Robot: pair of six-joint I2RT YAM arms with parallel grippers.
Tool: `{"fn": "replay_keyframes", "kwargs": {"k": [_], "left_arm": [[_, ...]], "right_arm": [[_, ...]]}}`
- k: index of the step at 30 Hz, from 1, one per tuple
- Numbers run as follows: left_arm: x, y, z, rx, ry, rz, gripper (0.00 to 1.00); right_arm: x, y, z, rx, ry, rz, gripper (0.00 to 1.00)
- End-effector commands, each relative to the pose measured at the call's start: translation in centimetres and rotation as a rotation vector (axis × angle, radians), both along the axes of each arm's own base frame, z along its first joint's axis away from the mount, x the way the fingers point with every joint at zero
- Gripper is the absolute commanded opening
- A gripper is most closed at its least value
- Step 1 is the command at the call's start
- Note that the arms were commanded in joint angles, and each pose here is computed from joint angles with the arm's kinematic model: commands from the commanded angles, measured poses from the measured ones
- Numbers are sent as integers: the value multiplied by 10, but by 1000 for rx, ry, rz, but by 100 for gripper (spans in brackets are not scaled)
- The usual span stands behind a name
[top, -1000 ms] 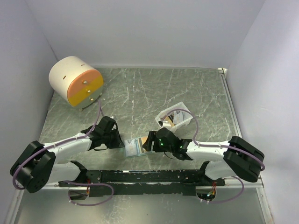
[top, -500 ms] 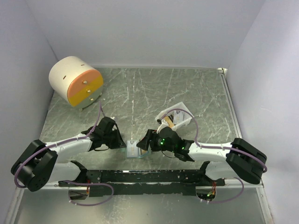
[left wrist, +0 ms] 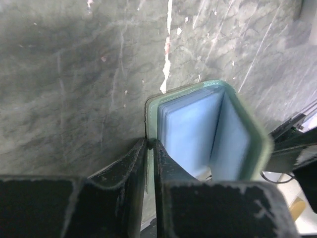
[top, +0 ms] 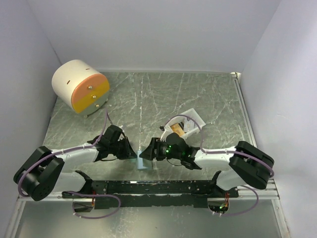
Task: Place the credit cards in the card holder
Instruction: Close the card holder at the center of the board.
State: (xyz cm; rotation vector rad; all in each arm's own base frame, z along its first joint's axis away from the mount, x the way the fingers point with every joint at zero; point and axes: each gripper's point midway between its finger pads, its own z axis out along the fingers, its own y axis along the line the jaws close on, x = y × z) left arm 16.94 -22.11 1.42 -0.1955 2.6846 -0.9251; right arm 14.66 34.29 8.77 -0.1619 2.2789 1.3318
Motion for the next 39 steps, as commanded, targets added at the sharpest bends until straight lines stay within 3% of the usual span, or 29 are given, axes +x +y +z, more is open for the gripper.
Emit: {"fn": "replay_keyframes", "kwargs": {"k": [1,8,16,25,33,39], "left_arm": [[0,-18,15,-107,0,-28,22],[13,-3,33,-42,-36,21,36],[20,32,32,79,-35,116,38],[5,41,17,108,24,103,25],[-11,18,15,-45,62,17,12],[-14,10,18,-113,60,5,12]], "right_arm": [[-4,16,4,35,-15,80,54],[-1,8,-27,-101,1,71,37],[5,-5,-56,-256,9,53,20],[7,-11,-75,-340,20,51,16],[7,-12,-78,-358,26,44,15],[10,-12,-77,-390,14,28,15]]}}
